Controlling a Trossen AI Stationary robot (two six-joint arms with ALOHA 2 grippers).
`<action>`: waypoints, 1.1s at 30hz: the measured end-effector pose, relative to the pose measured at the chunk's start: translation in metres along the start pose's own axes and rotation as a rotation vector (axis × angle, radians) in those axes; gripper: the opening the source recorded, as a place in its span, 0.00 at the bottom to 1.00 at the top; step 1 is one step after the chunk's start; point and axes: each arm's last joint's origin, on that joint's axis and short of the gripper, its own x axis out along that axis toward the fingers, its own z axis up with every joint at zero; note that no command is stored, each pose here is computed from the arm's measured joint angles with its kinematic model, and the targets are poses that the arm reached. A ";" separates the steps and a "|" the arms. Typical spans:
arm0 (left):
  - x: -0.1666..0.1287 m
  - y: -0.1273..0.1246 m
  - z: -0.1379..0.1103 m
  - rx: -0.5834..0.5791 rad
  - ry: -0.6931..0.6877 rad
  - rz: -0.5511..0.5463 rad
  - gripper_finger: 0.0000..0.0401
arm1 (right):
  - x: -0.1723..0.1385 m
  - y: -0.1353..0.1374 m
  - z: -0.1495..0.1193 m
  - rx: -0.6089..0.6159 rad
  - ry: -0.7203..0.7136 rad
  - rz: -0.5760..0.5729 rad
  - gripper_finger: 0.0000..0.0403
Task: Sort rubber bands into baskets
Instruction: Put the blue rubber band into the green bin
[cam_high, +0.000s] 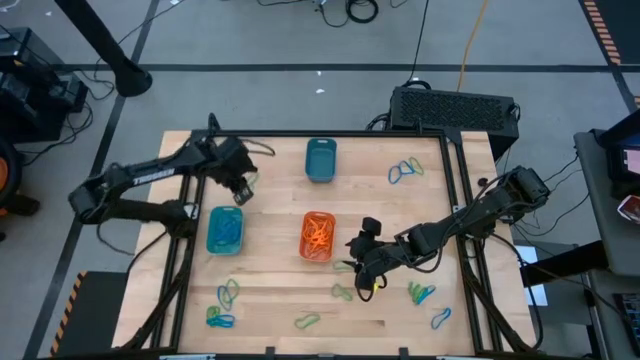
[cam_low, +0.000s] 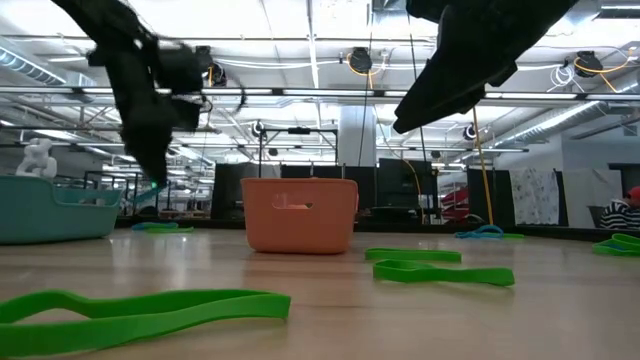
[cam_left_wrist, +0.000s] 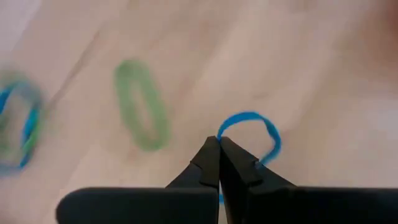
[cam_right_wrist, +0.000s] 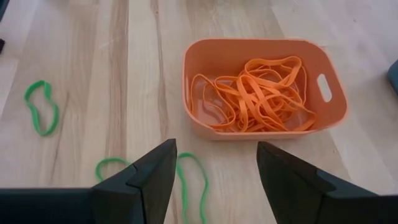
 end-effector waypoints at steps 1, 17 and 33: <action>-0.005 -0.010 -0.001 0.046 -0.033 -0.020 0.00 | 0.000 0.000 0.000 0.005 0.000 0.000 0.53; -0.033 -0.070 -0.061 -0.187 0.188 0.017 0.00 | 0.000 0.001 0.001 0.046 -0.006 0.004 0.53; -0.022 -0.077 -0.077 -0.228 0.233 0.069 0.12 | 0.005 -0.012 0.006 0.083 -0.031 -0.073 0.53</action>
